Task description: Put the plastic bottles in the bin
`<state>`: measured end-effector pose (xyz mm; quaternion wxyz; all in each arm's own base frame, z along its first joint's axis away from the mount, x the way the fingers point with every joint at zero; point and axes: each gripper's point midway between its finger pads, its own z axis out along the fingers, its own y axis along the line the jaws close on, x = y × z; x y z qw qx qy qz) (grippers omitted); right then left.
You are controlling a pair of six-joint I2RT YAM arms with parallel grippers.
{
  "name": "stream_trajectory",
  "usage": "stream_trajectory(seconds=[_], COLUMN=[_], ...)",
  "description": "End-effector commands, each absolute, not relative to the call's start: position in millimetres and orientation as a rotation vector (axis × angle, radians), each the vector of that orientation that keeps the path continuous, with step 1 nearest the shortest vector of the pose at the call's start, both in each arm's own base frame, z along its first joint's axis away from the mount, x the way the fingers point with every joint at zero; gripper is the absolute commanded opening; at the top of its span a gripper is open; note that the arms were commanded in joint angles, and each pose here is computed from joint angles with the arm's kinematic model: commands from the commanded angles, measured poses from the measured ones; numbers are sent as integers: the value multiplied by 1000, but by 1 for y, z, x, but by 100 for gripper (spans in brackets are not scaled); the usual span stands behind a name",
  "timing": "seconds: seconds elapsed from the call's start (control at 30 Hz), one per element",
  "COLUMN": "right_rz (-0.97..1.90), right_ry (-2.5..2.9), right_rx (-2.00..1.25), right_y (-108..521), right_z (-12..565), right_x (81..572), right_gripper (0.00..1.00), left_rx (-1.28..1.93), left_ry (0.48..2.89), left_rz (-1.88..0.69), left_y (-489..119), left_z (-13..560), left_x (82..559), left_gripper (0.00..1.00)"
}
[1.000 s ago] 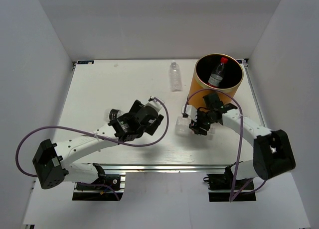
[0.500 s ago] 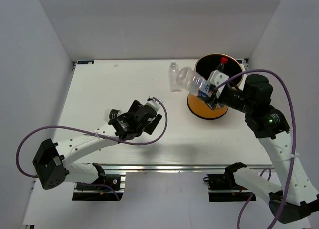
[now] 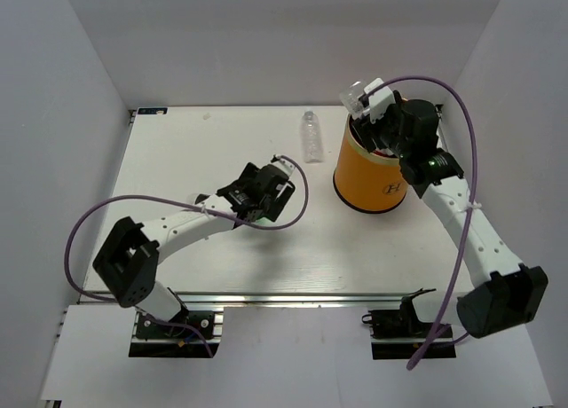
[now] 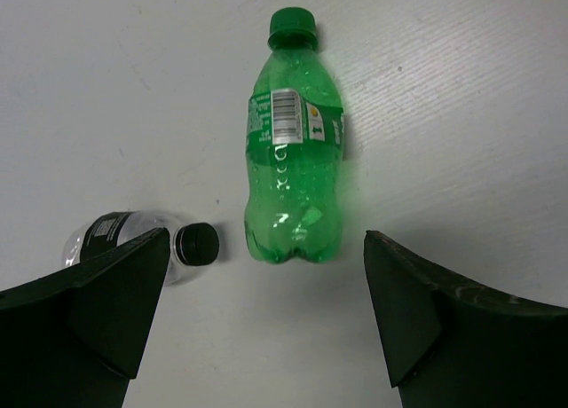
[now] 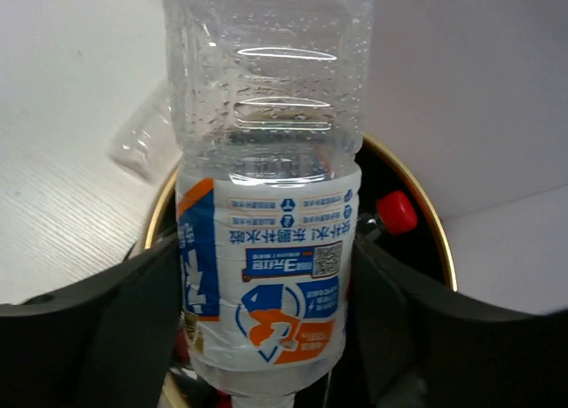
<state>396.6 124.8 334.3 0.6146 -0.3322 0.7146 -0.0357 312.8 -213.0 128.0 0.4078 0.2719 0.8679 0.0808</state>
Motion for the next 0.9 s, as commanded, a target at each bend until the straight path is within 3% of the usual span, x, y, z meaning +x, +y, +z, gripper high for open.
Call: stream_trajectory(seconds=[0.0,0.07,0.2,0.4,0.6,0.63,0.73,0.77,0.83,0.87], right_rz=[-134,-133,-105,33,103,102,92,95,96,98], right_ry=[1623,1607,1597,1494,1480,1478,1460,1480,1461,1480], right_rx=[-683,-667,-644,-663,-699,-703,-703,-709,-707,-717], right_y=[108,103,96,101,102,101,96,96,94,94], right_z=[355,359,367,401,386,385,381,371,372,362], right_x=[409,406,394,326,278,275,259,258,248,248], right_gripper=[75,84,85,87,89,89,89,89,89,89], left_rx=[687,689,684,656,702,709,739,732,730,722], left_ry=[2165,2188,2249,2369,2476,2482,2515,2499,2460,2422], left_rz=[139,149,191,227,205,192,147,123,89,63], left_y=[-227,-231,-228,-220,-219,-221,-226,-230,-240,-249], left_z=[138,130,109,80,51,53,44,52,68,83], left_x=[332,342,360,368,362,361,354,356,360,364], left_gripper=[100,100,100,100,97,94,71,54,37,20])
